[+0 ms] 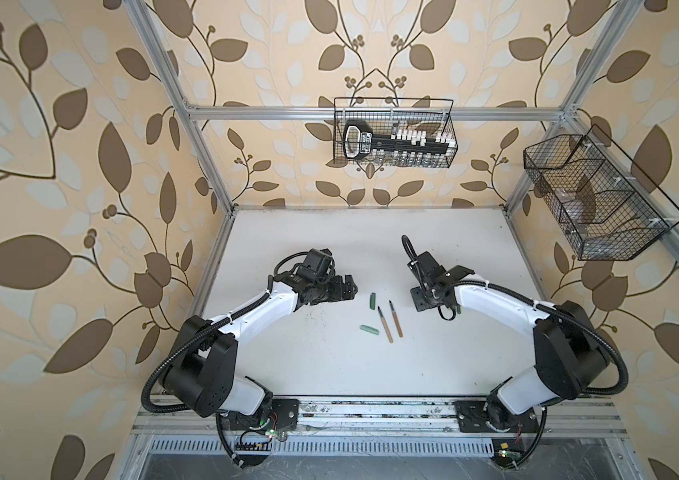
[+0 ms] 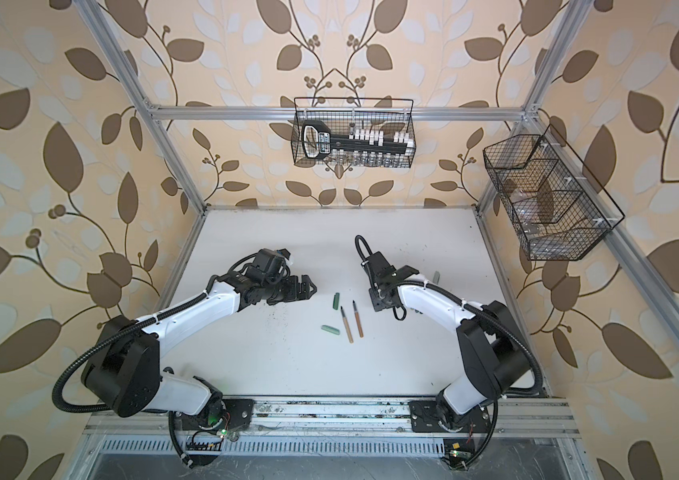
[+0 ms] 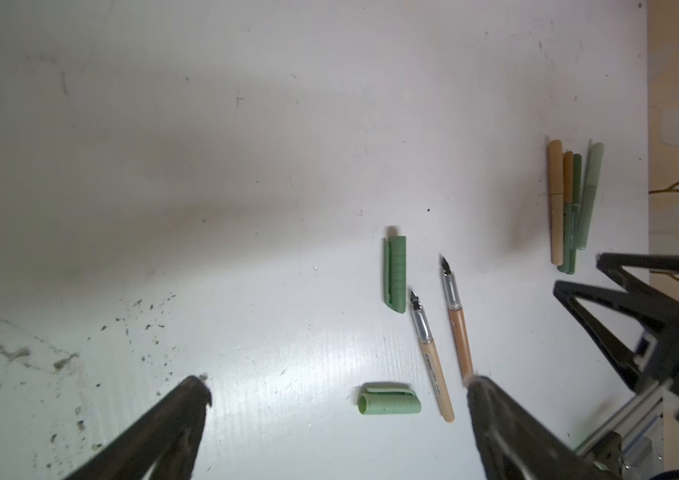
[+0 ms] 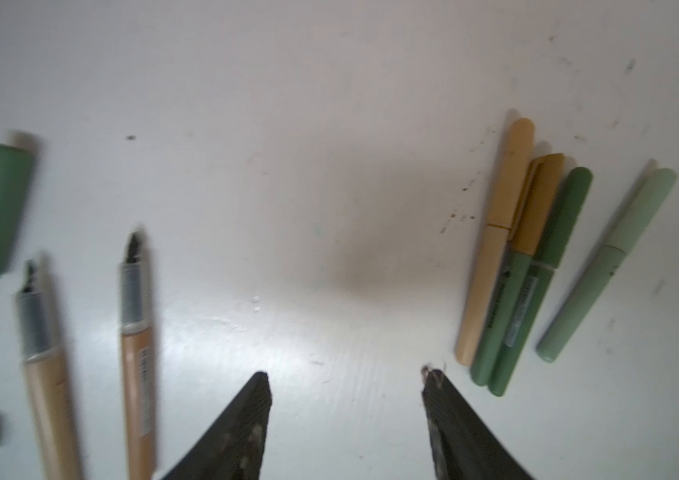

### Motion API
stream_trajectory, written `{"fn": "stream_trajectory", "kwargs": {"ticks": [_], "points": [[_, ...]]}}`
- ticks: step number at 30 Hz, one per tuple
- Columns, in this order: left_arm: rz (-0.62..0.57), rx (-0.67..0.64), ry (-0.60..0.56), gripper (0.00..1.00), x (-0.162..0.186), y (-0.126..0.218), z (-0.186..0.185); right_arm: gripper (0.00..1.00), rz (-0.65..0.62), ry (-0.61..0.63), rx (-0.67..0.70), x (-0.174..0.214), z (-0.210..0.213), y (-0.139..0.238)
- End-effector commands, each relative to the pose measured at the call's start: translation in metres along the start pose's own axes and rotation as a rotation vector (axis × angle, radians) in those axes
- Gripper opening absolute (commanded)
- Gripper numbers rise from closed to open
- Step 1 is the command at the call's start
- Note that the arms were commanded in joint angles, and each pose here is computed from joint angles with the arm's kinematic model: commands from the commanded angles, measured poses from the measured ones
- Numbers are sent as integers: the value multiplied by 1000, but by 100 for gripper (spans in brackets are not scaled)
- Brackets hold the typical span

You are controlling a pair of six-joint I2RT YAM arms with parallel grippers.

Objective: Insert the pens into the pen caps
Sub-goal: 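Lay the capped pen beside the green pens and open the right gripper, then move the right gripper over the pale green cap beside the loose pens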

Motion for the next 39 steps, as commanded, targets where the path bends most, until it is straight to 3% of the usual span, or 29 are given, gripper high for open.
{"fn": "stream_trajectory", "kwargs": {"ticks": [1,12,17,25,29,39], "points": [[6,-41,2,99,3,-6,-3,61,-41,-20,-136,8,27,-7],[39,-89,-22,99,5,-12,-4,57,-58,18,-231,0,90,-38],[-14,-167,4,99,12,-1,13,58,-81,28,-235,-27,93,-35],[-63,-162,10,99,5,21,14,59,-87,40,-215,-67,87,-40],[-68,-171,6,99,2,25,14,59,-94,45,-283,-87,88,-49],[-58,-186,35,99,6,36,23,54,-28,38,-403,-82,99,-74]]}}
Point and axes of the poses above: each gripper's point midway between its finger pads, its own y axis back along the fingers, its own z axis along the line the jaws close on, x = y × z, the point moved 9 cm from there along y, back along the fingers, and after that the axes turned 9 degrees about y, right-handed, at the moved point
